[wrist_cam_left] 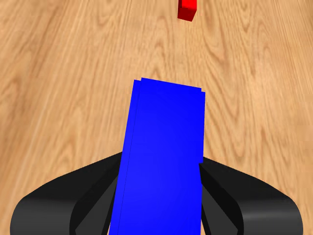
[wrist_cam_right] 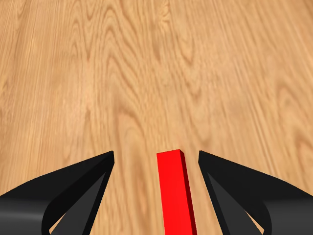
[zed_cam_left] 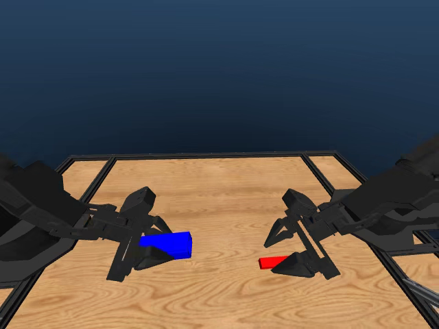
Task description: Insert peg into socket
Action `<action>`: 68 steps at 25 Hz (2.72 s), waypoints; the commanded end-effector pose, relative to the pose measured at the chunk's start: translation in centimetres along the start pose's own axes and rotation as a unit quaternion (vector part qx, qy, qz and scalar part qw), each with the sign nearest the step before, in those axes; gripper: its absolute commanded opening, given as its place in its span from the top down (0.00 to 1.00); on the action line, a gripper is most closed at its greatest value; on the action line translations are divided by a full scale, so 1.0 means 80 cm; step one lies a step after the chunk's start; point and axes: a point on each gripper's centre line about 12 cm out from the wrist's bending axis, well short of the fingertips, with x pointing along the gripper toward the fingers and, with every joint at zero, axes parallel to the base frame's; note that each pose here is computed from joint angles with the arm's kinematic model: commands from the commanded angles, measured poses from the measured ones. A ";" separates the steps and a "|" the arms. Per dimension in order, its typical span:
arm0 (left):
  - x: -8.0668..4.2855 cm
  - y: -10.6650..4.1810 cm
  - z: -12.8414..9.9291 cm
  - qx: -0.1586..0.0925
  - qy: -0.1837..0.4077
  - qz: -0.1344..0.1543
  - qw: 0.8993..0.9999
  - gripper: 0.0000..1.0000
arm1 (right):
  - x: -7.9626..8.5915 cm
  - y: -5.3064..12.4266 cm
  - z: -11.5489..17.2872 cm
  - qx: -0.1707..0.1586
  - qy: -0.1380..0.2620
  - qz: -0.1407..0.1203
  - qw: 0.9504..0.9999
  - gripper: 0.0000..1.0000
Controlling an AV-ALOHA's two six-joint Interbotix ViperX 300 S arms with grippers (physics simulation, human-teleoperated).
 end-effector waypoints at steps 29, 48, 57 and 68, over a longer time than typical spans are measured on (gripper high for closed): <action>0.002 -0.052 0.057 0.045 -0.024 -0.059 0.997 1.00 | -0.028 0.003 0.095 -0.032 -0.174 -0.013 0.984 1.00; -0.002 -0.040 0.078 0.043 -0.033 -0.052 0.997 1.00 | 0.025 0.023 0.128 -0.036 -0.115 0.014 0.993 1.00; 0.000 -0.041 0.076 0.042 -0.026 -0.053 0.997 1.00 | 0.029 0.034 0.137 -0.051 -0.106 0.024 0.993 1.00; 0.001 -0.047 0.078 0.041 -0.017 -0.059 0.997 1.00 | 0.069 0.041 0.182 -0.068 -0.105 0.024 0.992 1.00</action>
